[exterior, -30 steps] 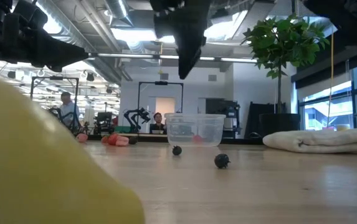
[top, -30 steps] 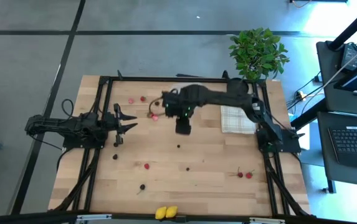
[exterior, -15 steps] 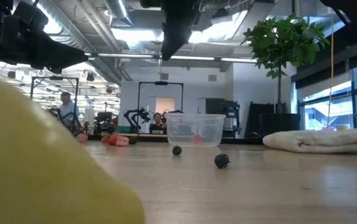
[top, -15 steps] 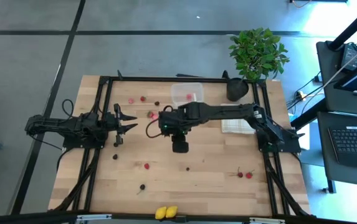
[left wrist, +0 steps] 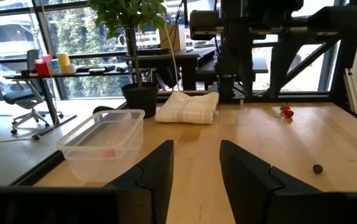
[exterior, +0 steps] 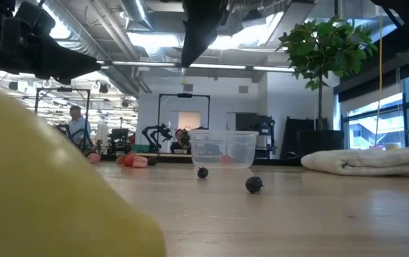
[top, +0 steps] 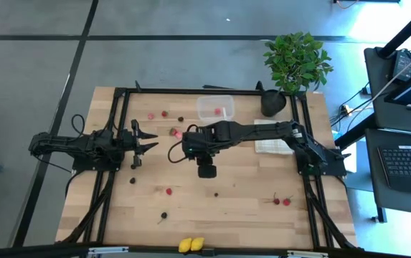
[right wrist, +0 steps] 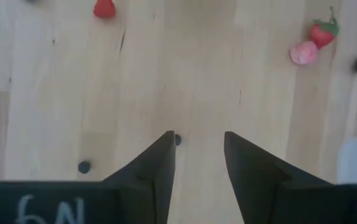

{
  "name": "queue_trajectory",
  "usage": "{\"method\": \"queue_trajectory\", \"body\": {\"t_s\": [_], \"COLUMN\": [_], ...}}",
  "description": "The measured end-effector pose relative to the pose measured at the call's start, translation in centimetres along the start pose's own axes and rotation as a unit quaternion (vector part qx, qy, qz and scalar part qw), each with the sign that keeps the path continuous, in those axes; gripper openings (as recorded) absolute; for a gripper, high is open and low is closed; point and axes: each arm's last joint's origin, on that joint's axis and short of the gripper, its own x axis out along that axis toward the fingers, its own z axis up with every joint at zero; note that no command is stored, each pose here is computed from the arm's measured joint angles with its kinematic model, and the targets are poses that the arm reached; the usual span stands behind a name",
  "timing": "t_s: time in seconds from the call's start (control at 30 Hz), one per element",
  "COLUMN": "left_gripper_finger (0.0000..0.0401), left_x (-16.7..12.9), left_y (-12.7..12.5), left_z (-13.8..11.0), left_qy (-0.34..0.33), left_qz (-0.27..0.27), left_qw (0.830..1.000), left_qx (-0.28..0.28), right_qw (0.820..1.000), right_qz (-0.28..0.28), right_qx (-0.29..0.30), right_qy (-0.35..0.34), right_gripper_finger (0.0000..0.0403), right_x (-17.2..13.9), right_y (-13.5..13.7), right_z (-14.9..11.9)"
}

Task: Pick and placing Produce into tupperware
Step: Put the top blueberry into the transparent container

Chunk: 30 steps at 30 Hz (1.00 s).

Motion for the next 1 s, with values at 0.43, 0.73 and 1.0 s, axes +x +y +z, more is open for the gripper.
{"method": "queue_trajectory", "body": {"t_s": [0.43, 0.73, 1.0], "left_gripper_finger": [0.0124, 0.0124, 0.0124], "left_x": [0.0, 0.0, 0.0], "left_y": [0.0, 0.0, 0.0], "left_z": [0.0, 0.0, 0.0], "left_qy": [0.000, -0.001, -0.002], "left_qz": [0.000, 0.000, 0.000], "left_qw": [1.000, 1.000, 1.000], "left_qx": [0.000, 0.000, 0.000], "right_qw": [0.999, 0.972, 0.932], "right_qz": [0.000, -0.002, -0.005], "right_qx": [0.013, 0.010, -0.010], "right_qy": [-0.049, -0.236, -0.362], "right_gripper_finger": [0.0140, 0.0140, 0.0140], "right_x": [1.1, 1.1, 5.1], "right_y": [0.1, 0.3, 0.8], "right_z": [-3.4, -9.9, -15.4]}}
